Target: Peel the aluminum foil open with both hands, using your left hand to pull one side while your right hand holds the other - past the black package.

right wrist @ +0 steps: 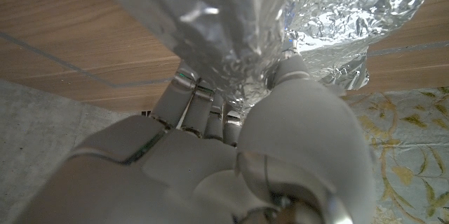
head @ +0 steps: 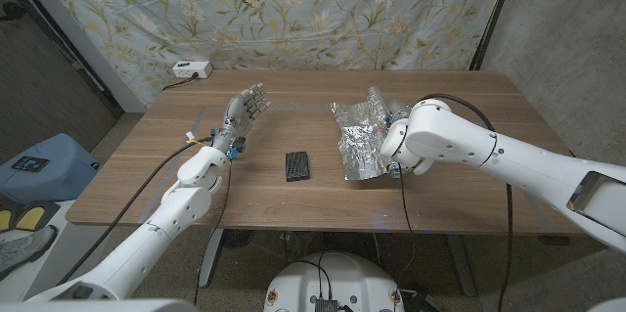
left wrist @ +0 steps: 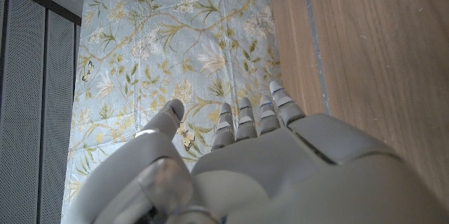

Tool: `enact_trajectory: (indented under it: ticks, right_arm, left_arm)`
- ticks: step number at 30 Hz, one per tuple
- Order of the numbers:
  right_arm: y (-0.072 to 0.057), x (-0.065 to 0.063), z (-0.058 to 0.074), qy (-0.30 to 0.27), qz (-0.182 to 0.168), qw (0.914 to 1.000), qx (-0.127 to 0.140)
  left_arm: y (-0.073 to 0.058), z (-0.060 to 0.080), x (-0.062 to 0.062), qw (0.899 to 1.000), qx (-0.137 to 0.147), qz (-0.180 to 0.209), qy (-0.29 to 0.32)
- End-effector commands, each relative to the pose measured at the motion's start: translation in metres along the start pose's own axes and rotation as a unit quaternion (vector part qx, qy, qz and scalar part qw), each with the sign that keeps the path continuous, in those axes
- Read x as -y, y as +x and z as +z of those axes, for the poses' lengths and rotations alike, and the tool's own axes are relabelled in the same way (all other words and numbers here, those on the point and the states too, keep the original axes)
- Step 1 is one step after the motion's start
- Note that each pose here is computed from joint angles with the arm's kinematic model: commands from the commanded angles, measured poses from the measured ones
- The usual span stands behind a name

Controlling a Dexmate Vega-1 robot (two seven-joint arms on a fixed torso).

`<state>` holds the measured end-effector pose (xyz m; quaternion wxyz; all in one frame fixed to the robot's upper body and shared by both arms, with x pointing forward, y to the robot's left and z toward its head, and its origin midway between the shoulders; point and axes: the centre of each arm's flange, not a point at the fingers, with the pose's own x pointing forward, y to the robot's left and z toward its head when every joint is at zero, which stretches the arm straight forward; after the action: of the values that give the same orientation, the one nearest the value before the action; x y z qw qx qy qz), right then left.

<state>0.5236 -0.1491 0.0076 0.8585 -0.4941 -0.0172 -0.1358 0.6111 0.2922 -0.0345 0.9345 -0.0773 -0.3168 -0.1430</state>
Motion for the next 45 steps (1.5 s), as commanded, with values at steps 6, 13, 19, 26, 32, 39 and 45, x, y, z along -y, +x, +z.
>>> enact_trajectory:
  ticks: [6, 13, 19, 26, 32, 39, 45]
  right_arm:
    - [0.01, 0.029, -0.02, 0.031, 0.004, 0.9995, -0.001]
    - [0.02, 0.04, -0.031, 0.044, 0.015, 0.9989, 0.009]
    - [0.028, 0.047, -0.033, 0.054, 0.019, 0.9983, 0.016]
    - [0.033, 0.052, -0.034, 0.067, 0.023, 0.9973, 0.022]
    - [0.036, 0.056, -0.035, 0.078, 0.027, 0.9962, 0.028]
    - [0.04, 0.06, -0.038, 0.102, 0.035, 0.9935, 0.037]
    - [0.042, 0.063, -0.04, 0.123, 0.041, 0.9907, 0.043]
  left_arm:
    - [0.012, 0.0, 0.037, 1.0, -0.005, -0.01, 0.008]
    - [0.02, -0.003, 0.055, 1.0, -0.008, -0.013, 0.009]
    - [0.021, -0.005, 0.061, 1.0, -0.015, -0.01, 0.012]
    - [0.026, -0.005, 0.066, 1.0, -0.02, -0.012, 0.013]
    - [0.028, -0.004, 0.071, 0.999, -0.026, -0.016, 0.015]
    - [0.031, -0.005, 0.075, 0.999, -0.035, -0.021, 0.017]
    - [0.035, -0.003, 0.08, 0.999, -0.041, -0.027, 0.021]
